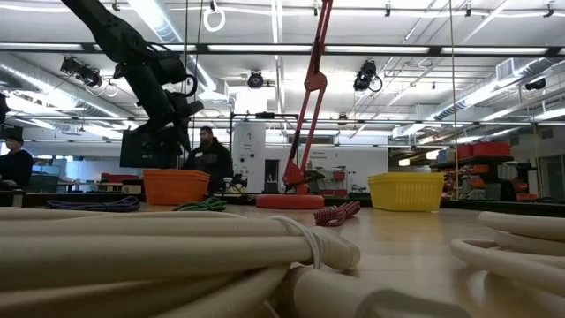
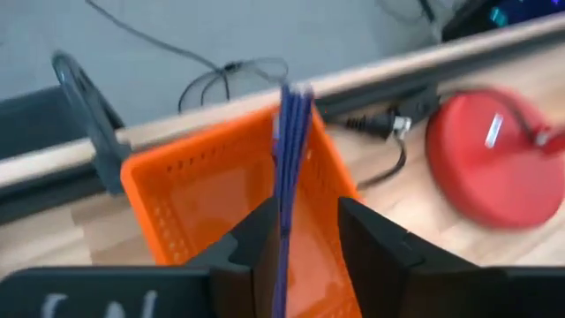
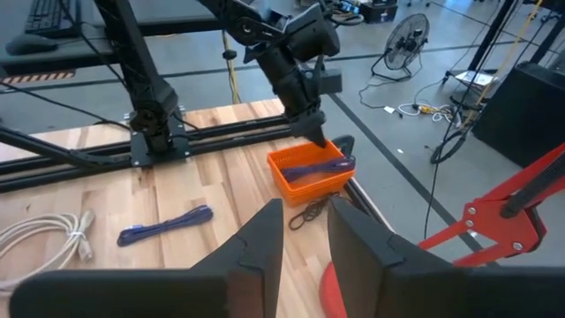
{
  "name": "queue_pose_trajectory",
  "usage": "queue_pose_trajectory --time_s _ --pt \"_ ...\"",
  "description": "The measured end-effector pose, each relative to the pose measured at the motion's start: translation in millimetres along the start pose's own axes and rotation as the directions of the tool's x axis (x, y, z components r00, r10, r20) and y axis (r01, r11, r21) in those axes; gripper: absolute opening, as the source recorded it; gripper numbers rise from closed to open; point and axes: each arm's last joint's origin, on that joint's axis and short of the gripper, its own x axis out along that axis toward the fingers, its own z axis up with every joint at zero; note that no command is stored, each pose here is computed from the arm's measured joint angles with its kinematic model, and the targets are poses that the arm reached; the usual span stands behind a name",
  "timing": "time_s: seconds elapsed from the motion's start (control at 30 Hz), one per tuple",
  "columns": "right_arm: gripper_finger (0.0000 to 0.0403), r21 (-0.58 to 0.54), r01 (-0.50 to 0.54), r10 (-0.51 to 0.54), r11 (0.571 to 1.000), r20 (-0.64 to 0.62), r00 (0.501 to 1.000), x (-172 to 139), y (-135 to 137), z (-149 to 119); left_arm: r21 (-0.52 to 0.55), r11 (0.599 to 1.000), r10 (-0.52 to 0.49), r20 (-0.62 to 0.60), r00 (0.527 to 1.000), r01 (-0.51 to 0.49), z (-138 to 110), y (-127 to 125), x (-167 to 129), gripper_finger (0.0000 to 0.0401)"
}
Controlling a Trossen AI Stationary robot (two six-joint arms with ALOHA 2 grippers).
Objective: Pick & Place USB Port
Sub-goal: Put the blue and black charger cable into the orange bin
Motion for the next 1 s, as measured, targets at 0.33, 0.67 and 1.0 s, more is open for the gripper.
queue_pose_trajectory --time_s 0.33,0.67,1.0 --pt "0.0096 -0.009 0.029 -0.029 1.000 -0.050 0.998 2 -5 -5 -0.090 0.952 -0.297 -0.050 0.954 0.292 1 -10 -1 0.0151" --pt "0.0096 -0.016 0.090 -0.091 0.996 -0.166 0.982 12 -27 -21 -0.010 0.832 -0.553 -0.080 0.829 0.554 -12 -65 -42 0.0131" --pt "0.0096 -0.036 0.028 -0.034 0.999 -0.185 0.982 26 -29 -36 0.059 0.952 -0.251 -0.408 0.878 0.300 -93 -94 -101 0.0095"
